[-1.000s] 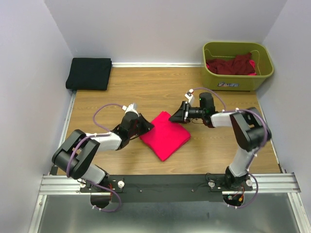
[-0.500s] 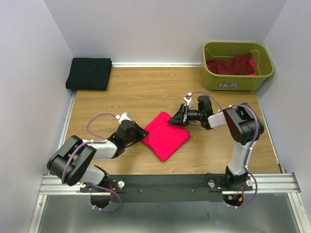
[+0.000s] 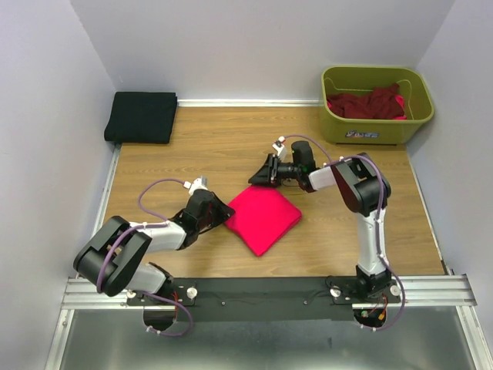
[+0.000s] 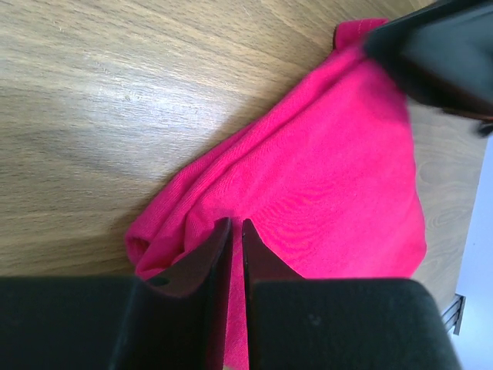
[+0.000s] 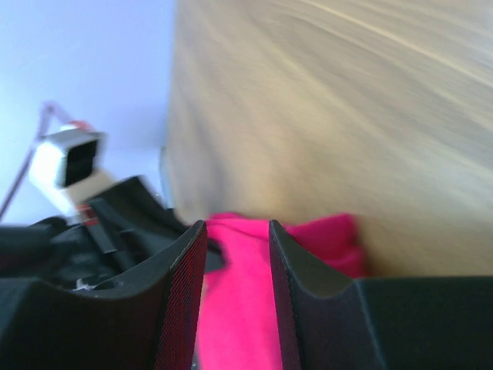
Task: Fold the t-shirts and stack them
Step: Fold the tshirt
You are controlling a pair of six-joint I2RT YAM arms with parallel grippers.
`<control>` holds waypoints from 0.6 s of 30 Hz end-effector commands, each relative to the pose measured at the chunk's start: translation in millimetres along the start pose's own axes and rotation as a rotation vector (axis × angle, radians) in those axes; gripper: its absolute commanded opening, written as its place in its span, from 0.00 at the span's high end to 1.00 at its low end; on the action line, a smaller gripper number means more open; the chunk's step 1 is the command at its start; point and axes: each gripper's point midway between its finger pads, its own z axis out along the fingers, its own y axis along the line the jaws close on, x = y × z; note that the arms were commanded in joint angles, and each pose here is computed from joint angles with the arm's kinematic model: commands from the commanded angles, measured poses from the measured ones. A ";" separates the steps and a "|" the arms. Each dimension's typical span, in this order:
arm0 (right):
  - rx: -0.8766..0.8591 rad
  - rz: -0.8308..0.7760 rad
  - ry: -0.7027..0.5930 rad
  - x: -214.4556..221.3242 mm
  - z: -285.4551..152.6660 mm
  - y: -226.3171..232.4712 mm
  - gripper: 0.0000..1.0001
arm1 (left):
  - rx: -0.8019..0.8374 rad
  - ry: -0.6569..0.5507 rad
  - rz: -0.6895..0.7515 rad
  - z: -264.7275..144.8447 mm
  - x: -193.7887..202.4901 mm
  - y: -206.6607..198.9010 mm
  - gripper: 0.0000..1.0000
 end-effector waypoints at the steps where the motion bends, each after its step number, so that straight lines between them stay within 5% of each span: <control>1: 0.095 0.093 0.006 15.8 5.1 -44.4 0.55 | -0.091 -0.008 0.020 0.7 -1.2 19.5 0.82; 6: 0.120 0.070 0.006 18.9 -1.6 -40.9 0.55 | -0.141 -0.003 0.061 5.1 -6.7 23.8 0.82; 13: 0.193 -0.159 -0.063 16.2 -48.7 14.9 0.54 | -0.200 -0.045 0.182 30.9 -46.2 6.1 0.82; 18: 0.253 -0.165 0.016 67.7 -81.4 10.4 0.54 | -0.196 -0.017 0.290 55.8 -55.0 -3.6 0.82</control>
